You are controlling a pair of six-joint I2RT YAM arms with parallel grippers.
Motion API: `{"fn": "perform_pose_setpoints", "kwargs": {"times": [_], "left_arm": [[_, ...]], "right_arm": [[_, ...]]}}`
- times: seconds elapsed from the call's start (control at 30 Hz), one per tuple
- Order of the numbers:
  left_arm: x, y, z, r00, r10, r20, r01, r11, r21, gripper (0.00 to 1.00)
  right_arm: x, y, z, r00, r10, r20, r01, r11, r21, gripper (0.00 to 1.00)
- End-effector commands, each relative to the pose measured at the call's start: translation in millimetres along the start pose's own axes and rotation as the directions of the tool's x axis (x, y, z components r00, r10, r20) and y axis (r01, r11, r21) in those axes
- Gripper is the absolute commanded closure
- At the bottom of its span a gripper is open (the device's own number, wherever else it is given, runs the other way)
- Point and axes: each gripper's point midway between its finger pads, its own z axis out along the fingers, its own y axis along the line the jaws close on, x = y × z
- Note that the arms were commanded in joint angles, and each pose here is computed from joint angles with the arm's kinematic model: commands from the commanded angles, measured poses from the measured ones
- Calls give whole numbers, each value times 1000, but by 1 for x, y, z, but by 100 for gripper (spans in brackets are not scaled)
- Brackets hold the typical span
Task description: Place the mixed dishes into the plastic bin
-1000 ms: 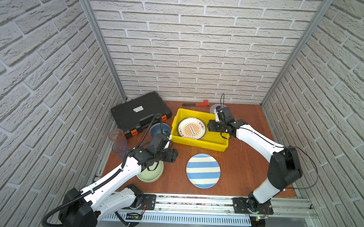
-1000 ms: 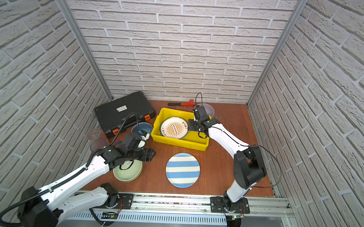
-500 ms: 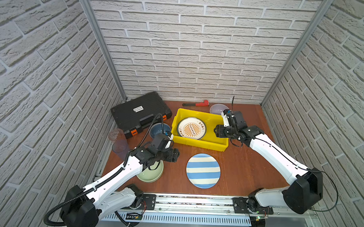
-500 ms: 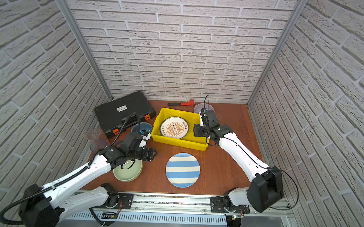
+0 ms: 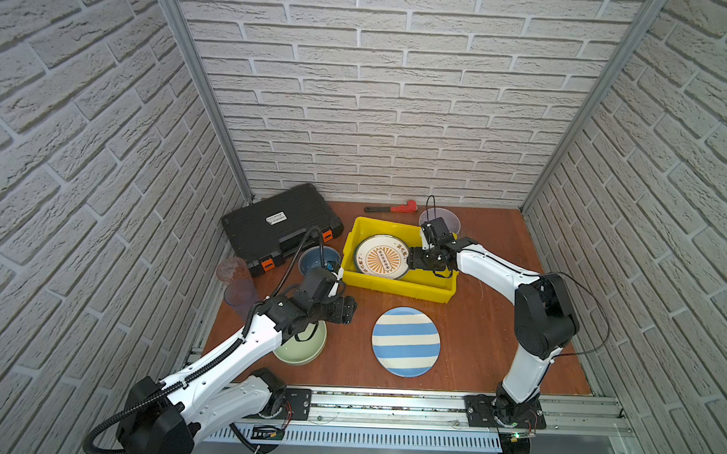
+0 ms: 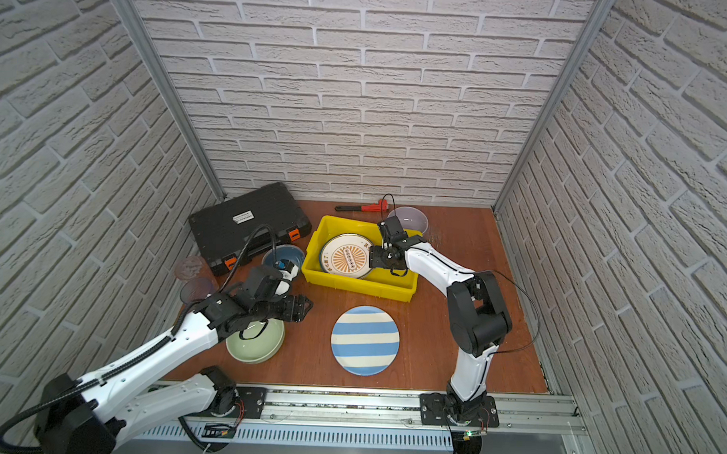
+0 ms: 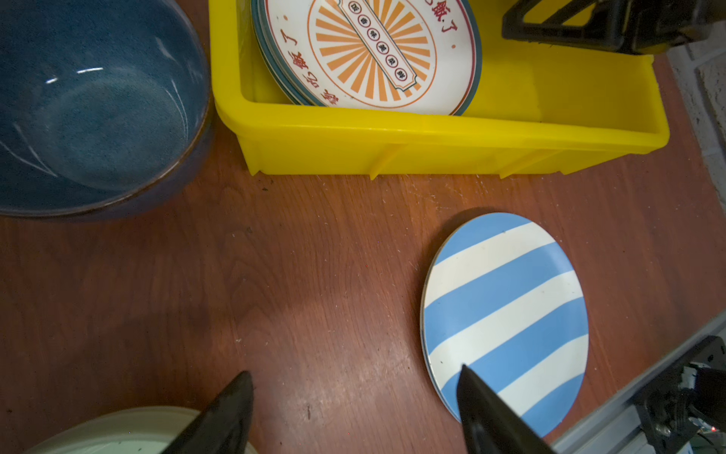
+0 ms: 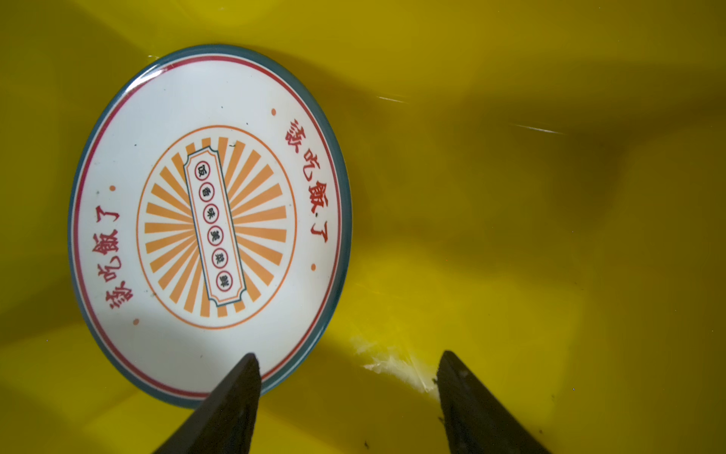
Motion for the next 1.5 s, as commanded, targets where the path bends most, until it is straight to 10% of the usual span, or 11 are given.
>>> {"fn": "perform_pose_setpoints", "kwargs": {"times": [0.0,0.77,1.47], "left_arm": [[-3,8,-6,1000,-3,29,4,999,-33,19],[-4,19,-14,997,-25,70,30,998,-61,17],[-3,19,-11,998,-30,60,34,998,-55,17]], "right_arm": [[-19,16,5,998,43,49,-40,998,-50,27],[-13,43,58,995,91,-35,-95,984,-151,28],[-26,23,21,1000,9,15,-9,1000,10,28]]}}
